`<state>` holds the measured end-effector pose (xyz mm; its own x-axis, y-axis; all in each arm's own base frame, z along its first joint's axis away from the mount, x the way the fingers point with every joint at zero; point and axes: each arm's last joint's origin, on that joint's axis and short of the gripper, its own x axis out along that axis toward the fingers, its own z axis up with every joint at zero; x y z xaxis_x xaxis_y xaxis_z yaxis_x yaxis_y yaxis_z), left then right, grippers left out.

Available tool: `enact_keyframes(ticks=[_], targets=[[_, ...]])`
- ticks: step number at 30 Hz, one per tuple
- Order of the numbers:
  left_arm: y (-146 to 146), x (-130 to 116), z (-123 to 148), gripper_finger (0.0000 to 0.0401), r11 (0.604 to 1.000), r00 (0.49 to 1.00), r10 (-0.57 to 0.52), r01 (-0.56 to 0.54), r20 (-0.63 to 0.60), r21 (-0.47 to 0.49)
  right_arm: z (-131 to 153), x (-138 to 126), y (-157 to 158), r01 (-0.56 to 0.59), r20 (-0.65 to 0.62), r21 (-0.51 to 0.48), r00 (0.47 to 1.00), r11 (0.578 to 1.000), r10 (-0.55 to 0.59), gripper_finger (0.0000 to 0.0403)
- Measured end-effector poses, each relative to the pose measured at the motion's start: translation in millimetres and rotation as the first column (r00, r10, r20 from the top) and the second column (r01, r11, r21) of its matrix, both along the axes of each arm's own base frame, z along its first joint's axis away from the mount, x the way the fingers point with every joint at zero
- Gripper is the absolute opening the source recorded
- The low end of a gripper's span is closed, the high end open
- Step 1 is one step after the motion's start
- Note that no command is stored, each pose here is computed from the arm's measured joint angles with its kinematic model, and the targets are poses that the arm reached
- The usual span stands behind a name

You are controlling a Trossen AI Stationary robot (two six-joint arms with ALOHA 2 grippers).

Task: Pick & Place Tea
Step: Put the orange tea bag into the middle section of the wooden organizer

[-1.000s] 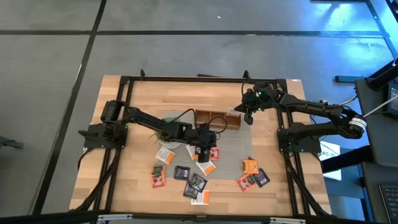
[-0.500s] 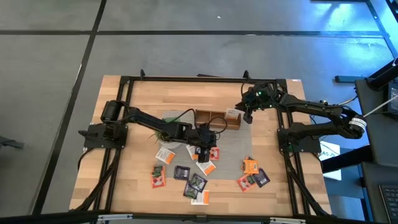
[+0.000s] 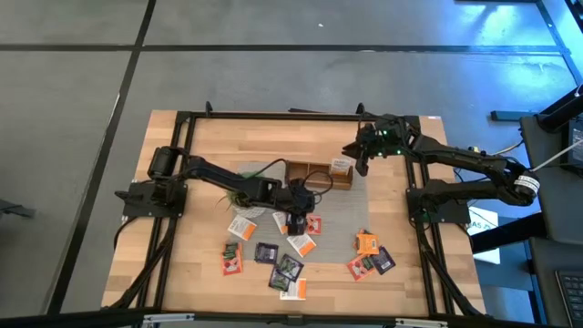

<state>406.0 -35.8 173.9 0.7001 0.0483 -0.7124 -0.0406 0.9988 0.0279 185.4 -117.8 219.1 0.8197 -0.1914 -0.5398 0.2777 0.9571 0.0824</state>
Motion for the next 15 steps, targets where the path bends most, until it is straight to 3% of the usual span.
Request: enact_keyframes(ticks=[4, 9, 15], targets=[[9, 1, 1, 0.0009, 0.993, 1.0, -0.008, 0.008, 0.003, 0.116, 1, 0, 0, 0.004, 0.007, 0.002, 1.0, 1.0, -0.004, 0.008], [37, 2, 2, 0.0006, 0.966, 0.991, 0.133, -0.135, 0.023, 0.221, 1, 0, 0, 0.014, 0.01, 0.017, 1.0, 1.0, -0.014, 0.008], [71, 3, 4, 0.001, 0.962, 0.967, 0.246, -0.252, 0.066, 0.109, 0, 1, 0, 0.038, 0.019, 0.061, 0.999, 0.997, -0.039, 0.008]])
